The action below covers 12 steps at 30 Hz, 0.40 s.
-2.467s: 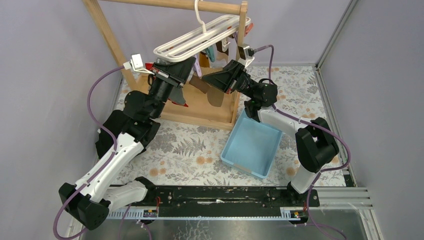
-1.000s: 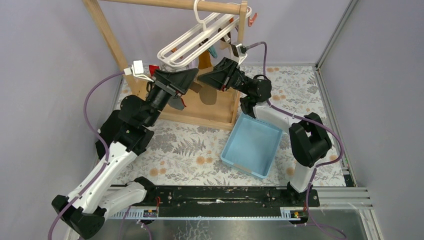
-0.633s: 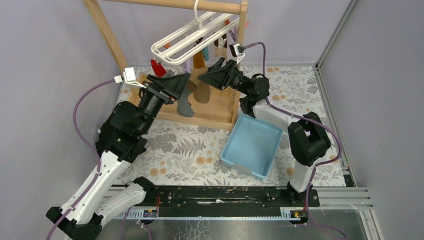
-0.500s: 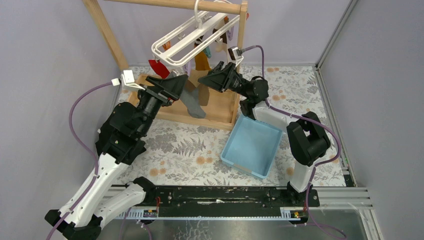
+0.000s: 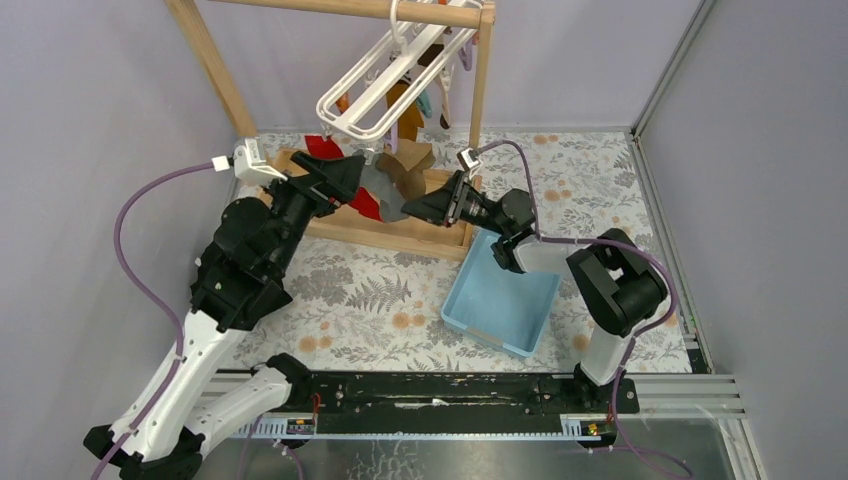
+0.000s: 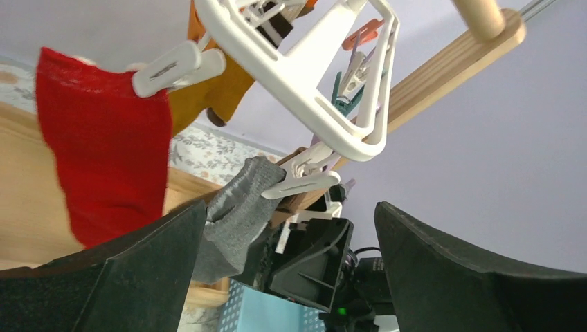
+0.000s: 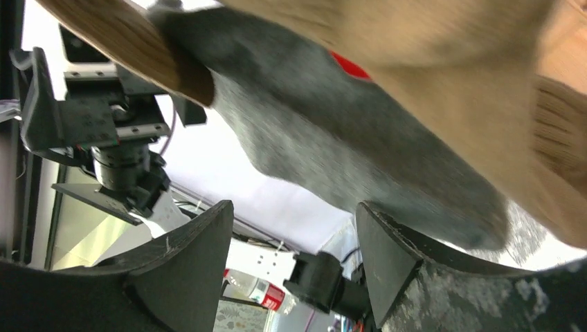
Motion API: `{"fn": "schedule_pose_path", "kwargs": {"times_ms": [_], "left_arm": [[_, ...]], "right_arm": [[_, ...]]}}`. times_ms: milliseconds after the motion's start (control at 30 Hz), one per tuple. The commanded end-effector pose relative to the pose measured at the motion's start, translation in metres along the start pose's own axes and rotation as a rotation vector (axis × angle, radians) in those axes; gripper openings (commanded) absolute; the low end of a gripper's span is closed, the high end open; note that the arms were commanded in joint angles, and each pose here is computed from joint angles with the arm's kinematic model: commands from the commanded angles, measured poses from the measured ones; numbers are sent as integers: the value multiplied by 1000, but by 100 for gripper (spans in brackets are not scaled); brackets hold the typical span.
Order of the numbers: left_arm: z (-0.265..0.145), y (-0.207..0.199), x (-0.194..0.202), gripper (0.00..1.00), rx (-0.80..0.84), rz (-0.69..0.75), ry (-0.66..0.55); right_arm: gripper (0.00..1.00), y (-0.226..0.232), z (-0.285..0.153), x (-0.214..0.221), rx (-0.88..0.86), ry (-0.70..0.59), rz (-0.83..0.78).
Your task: Clip the socks to the hanger
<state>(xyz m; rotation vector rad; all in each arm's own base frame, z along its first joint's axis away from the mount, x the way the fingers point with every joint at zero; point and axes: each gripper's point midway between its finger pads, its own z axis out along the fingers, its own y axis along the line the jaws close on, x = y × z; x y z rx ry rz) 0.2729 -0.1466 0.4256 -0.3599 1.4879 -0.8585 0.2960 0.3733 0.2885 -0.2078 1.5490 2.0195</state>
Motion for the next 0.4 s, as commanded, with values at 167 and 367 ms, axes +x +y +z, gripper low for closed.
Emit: {"fn": "schedule_pose_path", "kwargs": {"times_ms": [167, 367], "left_arm": [[-3, 15, 10, 99, -54, 56, 31], [-5, 17, 12, 99, -55, 57, 38]], "right_arm": [[72, 23, -35, 5, 40, -34, -136], [72, 24, -45, 12, 83, -22, -160]]}}
